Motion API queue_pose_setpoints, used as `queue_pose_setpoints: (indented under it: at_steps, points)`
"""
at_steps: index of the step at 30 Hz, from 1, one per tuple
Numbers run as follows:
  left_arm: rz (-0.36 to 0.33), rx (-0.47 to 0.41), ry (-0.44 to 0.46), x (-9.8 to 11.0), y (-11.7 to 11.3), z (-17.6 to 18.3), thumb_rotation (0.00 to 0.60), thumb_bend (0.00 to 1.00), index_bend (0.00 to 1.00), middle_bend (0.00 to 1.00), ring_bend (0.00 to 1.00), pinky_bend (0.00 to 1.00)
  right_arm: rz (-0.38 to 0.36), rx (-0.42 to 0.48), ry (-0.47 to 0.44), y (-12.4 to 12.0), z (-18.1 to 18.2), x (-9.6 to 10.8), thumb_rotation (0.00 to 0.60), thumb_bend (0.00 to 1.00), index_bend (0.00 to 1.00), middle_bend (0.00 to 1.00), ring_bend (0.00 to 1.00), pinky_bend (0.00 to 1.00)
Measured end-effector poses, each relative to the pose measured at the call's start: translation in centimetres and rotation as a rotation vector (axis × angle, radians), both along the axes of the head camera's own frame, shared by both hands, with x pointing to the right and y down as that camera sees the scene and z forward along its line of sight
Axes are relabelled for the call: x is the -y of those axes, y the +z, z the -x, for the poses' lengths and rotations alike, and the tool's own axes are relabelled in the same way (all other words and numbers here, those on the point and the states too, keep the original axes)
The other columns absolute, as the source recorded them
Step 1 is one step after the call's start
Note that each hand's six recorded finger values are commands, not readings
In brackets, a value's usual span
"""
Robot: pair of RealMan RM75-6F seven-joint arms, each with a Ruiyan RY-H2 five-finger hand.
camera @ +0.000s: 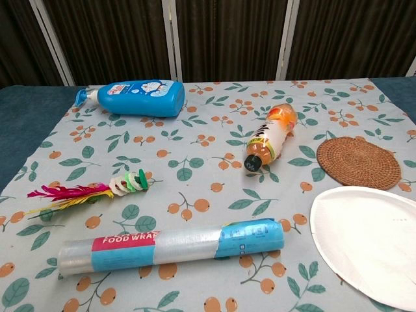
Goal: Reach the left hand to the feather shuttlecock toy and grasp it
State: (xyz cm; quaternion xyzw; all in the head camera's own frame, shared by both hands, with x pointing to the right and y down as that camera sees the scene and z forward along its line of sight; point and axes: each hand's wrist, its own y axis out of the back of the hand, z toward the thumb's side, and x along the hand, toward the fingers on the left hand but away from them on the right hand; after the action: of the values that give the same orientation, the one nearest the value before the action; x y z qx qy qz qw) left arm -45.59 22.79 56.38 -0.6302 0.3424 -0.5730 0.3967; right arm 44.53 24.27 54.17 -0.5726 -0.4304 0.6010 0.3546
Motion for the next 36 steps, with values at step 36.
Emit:
queue_pose_setpoints:
  at_steps: [36]
  points:
    - [0.047,-0.031,0.001,2.2,3.4,-2.7,0.600,0.31,0.44,0.00,0.00,0.00,0.005,0.005,0.008,-0.2,-0.2,-0.2,0.600,0.15,0.00,0.00,0.00,0.00]
